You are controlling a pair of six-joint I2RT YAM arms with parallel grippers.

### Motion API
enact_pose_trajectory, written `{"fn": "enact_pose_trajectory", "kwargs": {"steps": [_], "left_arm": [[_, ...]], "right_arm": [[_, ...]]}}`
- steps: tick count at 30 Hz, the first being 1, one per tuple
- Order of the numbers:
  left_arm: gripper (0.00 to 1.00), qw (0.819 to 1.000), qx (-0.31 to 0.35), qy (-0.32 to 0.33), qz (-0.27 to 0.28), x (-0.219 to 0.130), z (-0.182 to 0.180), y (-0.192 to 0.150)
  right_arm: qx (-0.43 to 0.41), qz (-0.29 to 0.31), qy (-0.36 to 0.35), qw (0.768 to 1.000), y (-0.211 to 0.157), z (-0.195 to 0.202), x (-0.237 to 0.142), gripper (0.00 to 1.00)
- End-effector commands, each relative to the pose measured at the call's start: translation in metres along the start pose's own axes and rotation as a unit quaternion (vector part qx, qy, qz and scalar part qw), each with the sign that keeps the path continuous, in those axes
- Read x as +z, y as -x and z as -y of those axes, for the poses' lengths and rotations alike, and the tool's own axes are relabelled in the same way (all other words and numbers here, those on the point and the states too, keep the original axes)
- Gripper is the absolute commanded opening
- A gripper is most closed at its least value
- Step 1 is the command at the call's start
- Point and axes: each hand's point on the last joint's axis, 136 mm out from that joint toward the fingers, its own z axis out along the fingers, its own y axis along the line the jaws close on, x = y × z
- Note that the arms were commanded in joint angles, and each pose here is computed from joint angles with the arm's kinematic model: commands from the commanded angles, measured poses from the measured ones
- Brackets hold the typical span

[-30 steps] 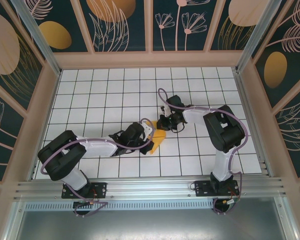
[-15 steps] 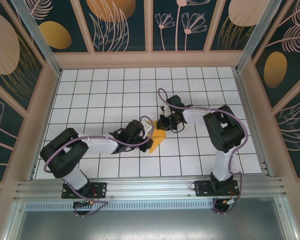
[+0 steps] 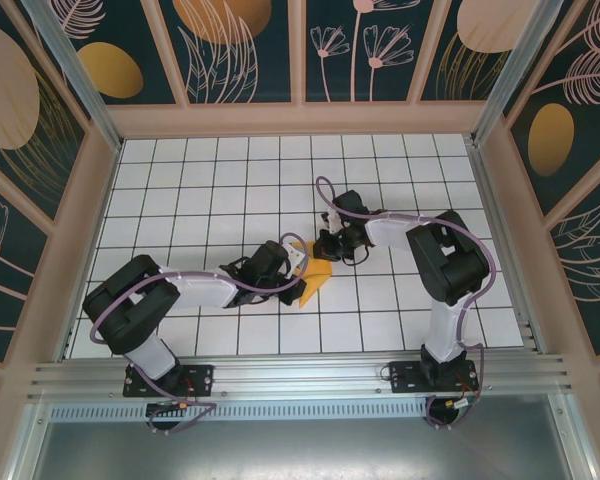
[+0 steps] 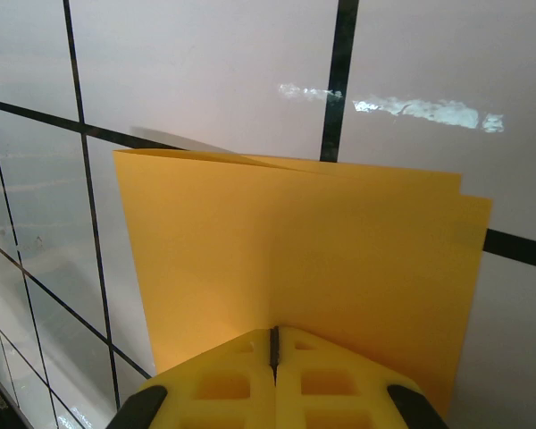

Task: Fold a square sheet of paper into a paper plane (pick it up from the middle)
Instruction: Third fold the triangle at the center of the table.

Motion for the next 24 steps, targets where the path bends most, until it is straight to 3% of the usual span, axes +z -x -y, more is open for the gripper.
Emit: {"fn": "enact_pose_trajectory", "kwargs": {"steps": [1, 24], "left_arm": [[0.08, 1.000, -0.016, 0.007, -0.004, 0.003, -0.006, -0.003], [0.09, 0.999, -0.029, 0.017, 0.025, -0.007, -0.009, 0.004]], "right_arm": [[0.016, -0.032, -0.023, 0.999, -0.018, 0.019, 0.016, 0.05], [0.020, -0.034, -0.025, 0.999, -0.020, 0.022, 0.018, 0.05]]}}
